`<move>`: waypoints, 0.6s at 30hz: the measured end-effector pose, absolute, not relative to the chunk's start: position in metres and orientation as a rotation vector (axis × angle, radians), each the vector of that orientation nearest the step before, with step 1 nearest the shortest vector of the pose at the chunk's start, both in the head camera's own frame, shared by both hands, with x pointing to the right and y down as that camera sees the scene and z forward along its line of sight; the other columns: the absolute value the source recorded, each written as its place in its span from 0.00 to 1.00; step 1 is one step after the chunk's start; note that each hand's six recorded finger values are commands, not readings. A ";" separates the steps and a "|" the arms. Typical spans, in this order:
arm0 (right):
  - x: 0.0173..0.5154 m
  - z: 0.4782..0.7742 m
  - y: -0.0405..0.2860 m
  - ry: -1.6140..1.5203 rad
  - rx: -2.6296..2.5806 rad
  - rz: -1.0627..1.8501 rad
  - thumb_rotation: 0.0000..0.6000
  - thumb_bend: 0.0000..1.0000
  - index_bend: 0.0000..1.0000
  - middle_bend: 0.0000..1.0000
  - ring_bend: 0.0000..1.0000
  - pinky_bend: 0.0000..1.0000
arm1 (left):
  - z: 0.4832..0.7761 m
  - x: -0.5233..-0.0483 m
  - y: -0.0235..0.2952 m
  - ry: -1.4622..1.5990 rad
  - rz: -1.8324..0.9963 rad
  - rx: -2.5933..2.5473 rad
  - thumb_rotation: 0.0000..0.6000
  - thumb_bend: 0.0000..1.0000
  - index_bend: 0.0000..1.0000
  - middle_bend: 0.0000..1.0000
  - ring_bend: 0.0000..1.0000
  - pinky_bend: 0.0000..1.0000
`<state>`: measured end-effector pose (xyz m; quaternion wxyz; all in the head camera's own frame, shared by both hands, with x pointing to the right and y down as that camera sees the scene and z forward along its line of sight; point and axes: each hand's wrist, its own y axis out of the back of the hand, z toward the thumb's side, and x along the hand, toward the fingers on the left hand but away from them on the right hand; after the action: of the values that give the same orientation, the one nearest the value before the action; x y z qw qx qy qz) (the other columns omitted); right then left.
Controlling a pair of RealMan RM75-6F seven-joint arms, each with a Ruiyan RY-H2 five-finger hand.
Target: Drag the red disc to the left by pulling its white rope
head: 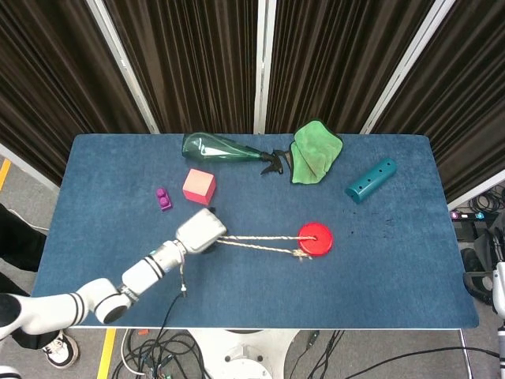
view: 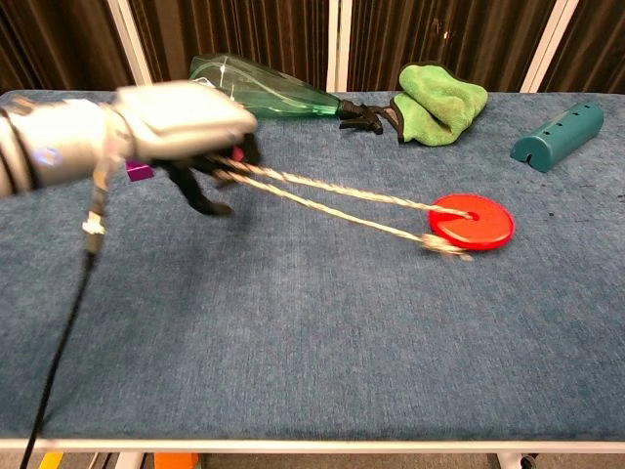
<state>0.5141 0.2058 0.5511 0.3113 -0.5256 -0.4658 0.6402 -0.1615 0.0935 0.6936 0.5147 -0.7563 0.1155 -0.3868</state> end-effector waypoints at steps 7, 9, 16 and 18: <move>0.515 0.552 0.205 -1.236 -1.391 1.688 1.00 0.24 0.00 0.00 0.00 0.00 | 0.656 -0.265 0.085 0.406 -1.112 -1.647 1.00 0.23 0.78 1.00 0.78 0.50; 0.516 0.553 0.205 -1.235 -1.394 1.687 1.00 0.23 0.00 0.00 0.00 0.00 | 0.643 -0.308 0.088 0.458 -1.212 -1.583 1.00 0.23 0.78 1.00 0.78 0.51; 0.513 0.556 0.204 -1.225 -1.409 1.681 1.00 0.23 0.00 0.00 0.00 0.00 | 0.588 -0.445 0.103 0.644 -1.526 -1.312 1.00 0.24 0.79 1.00 0.78 0.51; 0.511 0.556 0.204 -1.225 -1.414 1.677 1.00 0.23 0.00 0.00 0.00 0.00 | 0.577 -0.463 0.104 0.684 -1.558 -1.262 1.00 0.24 0.79 1.00 0.78 0.51</move>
<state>0.5108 0.2038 0.5561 0.3094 -0.5351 -0.4636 0.6349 -0.4633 0.1042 0.5767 0.4896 -0.5196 0.2815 -0.6411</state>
